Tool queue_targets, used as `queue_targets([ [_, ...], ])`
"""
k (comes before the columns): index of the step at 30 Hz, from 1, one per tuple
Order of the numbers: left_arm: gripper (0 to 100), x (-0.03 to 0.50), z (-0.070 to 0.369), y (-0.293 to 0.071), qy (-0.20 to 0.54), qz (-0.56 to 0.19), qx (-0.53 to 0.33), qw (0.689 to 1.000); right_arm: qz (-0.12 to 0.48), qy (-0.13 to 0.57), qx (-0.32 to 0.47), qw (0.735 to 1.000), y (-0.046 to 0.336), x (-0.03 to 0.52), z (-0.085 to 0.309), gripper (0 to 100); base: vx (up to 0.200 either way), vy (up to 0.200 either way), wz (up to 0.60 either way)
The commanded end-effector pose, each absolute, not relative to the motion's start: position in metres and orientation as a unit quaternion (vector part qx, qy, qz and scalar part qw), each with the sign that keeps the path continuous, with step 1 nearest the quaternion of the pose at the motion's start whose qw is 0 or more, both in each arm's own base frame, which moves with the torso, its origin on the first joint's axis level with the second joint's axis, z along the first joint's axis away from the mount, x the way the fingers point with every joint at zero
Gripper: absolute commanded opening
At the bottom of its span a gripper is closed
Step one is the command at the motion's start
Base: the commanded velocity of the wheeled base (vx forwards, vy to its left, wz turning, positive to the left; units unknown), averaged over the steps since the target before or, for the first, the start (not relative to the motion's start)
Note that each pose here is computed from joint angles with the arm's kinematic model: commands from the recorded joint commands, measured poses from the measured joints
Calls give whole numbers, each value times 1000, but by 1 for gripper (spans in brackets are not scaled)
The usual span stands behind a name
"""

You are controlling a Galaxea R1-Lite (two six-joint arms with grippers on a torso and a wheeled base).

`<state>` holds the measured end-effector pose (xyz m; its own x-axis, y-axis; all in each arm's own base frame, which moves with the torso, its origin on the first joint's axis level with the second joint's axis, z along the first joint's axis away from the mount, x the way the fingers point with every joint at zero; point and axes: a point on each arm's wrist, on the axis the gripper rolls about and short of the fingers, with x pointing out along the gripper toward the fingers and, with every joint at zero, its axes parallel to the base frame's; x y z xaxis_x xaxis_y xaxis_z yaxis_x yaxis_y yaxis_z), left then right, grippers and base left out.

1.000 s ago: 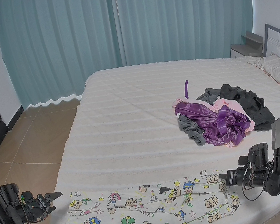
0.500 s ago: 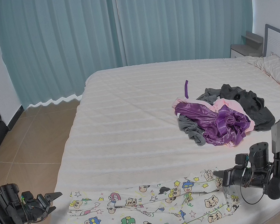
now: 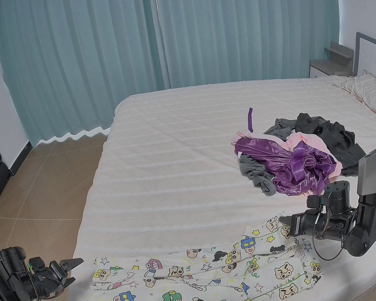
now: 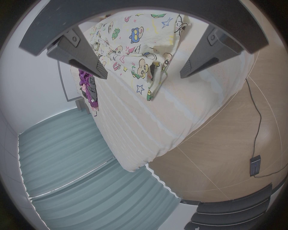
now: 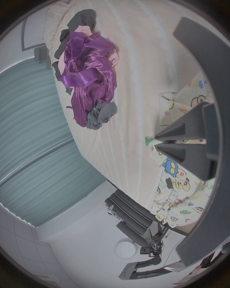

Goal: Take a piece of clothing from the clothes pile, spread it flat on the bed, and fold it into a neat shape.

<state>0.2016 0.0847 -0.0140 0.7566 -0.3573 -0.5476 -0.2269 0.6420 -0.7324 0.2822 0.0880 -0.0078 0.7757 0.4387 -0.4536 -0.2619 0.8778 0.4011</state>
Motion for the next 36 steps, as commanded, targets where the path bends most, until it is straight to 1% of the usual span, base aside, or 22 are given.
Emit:
queue_targets([
  [1, 100, 201, -14, 85, 347, -39, -423, 836, 179, 289, 160, 927, 88, 293, -22, 0, 0, 0, 0],
  [4, 100, 201, -14, 84, 348, -40, -422, 836, 170, 302, 159, 924, 88, 302, -29, 0, 0, 0, 0],
  [5, 100, 201, -14, 84, 348, -39, -423, 836, 169, 306, 159, 923, 88, 305, -31, 100, 0, 0, 0],
  [9, 100, 201, -14, 85, 347, -39, -422, 836, 160, 323, 159, 919, 87, 309, -35, 100, 0, 0, 0],
  [13, 100, 201, -14, 84, 348, -40, -422, 836, 149, 319, 161, 922, 82, 310, -33, 100, 0, 0, 0],
  [15, 100, 201, -14, 85, 347, -39, -422, 836, 128, 312, 164, 927, 74, 308, -28, 100, 0, 0, 0],
  [20, 100, 201, -14, 84, 348, -40, -422, 836, 116, 313, 173, 927, 65, 294, -14, 100, 0, 0, 0],
  [25, 100, 201, -14, 84, 348, -40, -422, 836, 114, 348, 227, 902, 76, 265, -8, 100, 0, 0, 0],
  [26, 100, 201, -14, 85, 347, -39, -422, 836, 111, 360, 245, 893, 79, 260, -9, 100, 0, 0, 0],
  [27, 100, 201, -14, 85, 347, -39, -422, 836, 111, 360, 245, 893, 79, 260, -9, 100, 0, 0, 0],
  [29, 100, 201, -14, 84, 348, -39, -423, 836, 107, 386, 279, 873, 91, 251, -14, 100, 0, 0, 0],
  [30, 100, 201, -14, 84, 348, -39, -423, 836, 107, 386, 279, 873, 91, 251, -14, 100, 0, 0, 0],
  [31, 100, 201, -14, 85, 348, -39, -422, 836, 101, 400, 295, 862, 95, 248, -18, 100, 0, 0, 0],
  [36, 100, 201, -14, 85, 348, -39, -422, 836, 70, 417, 300, 855, 102, 247, -35, 100, 0, 0, 0],
])
